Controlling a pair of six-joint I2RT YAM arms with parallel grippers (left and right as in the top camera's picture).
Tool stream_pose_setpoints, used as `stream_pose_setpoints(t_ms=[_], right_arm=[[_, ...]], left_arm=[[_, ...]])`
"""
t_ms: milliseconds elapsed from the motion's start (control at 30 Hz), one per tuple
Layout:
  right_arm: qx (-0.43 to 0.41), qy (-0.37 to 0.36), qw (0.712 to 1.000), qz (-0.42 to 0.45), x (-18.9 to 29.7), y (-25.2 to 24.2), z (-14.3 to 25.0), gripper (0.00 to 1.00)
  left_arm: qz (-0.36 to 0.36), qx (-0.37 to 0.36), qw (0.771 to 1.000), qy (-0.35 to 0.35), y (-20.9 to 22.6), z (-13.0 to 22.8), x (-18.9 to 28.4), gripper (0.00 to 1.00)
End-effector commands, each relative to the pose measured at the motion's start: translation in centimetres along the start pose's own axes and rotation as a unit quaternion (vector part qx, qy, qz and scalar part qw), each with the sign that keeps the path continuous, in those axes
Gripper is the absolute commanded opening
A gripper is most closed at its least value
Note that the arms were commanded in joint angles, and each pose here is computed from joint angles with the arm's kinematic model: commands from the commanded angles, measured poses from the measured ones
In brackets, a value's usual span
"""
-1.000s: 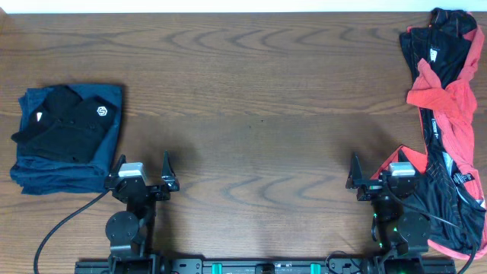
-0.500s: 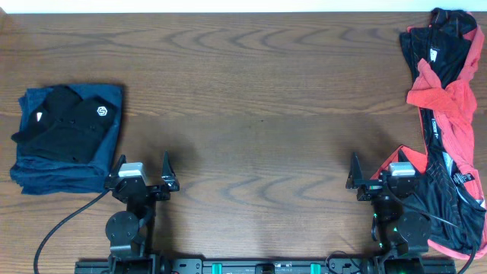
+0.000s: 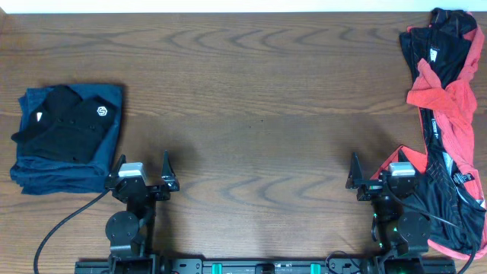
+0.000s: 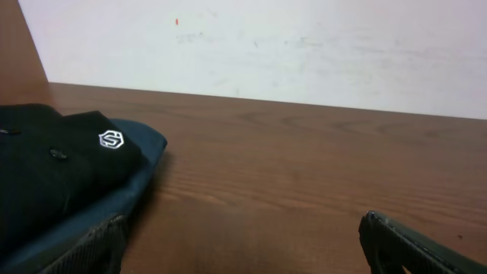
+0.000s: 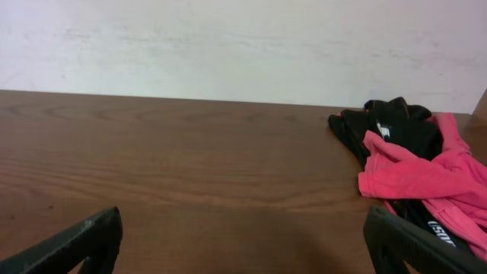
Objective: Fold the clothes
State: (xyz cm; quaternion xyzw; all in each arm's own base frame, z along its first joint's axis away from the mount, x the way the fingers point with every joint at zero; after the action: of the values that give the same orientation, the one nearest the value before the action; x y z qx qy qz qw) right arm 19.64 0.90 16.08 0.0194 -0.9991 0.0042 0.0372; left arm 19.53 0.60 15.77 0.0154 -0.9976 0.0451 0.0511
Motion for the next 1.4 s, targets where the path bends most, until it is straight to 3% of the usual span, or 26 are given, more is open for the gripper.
stream_pose_setpoints(t_ms=[0,433,600,800,967,1067,1233,1367], right_arm=[[0.005,-0.001,1.000,0.006,0.0,-0.2,0.0,0.99],[0.003,-0.001,1.000,0.002,0.0,-0.1,0.0,0.99],[-0.065,-0.001,0.998,0.001,0.0,-0.1,0.0,0.99],[-0.066,0.012,0.998,-0.001,0.2,0.0,-0.1,0.99],[-0.048,0.038,0.998,0.006,1.0,-0.2,-2.1,0.99],[-0.030,0.044,0.998,0.025,1.2,-0.6,-4.3,0.99],[-0.025,0.092,0.995,0.024,-0.5,-0.6,-7.3,0.99],[0.016,0.187,0.982,0.018,-3.3,-0.5,-8.0,0.99]], left_arm=[[0.002,-0.008,1.000,0.022,0.0,1.2,-0.1,0.98],[0.002,-0.008,1.000,0.022,0.0,1.2,-0.1,0.98],[0.001,-0.008,1.000,0.022,0.0,1.2,-0.1,0.98],[0.002,-0.008,1.000,0.022,0.0,1.2,-0.1,0.98],[0.031,0.096,0.995,0.010,-0.8,-0.2,0.2,0.98],[0.055,0.110,0.992,-0.001,-1.5,-1.7,0.7,0.98],[0.052,0.110,0.992,0.017,-1.7,-4.0,1.7,0.98],[0.055,0.114,0.989,0.071,-2.1,-4.9,2.0,0.98]])
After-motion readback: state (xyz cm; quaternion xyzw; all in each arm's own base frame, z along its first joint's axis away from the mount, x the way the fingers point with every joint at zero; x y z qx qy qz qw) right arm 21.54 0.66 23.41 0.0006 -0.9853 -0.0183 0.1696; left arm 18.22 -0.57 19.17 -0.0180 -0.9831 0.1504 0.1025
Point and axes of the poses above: each gripper's point midway between its finger pads, its own x axis back along the fingers, its own y axis along the line the jaws close on, z = x × y, the point moved 5 cm from there along x, back along the fingers
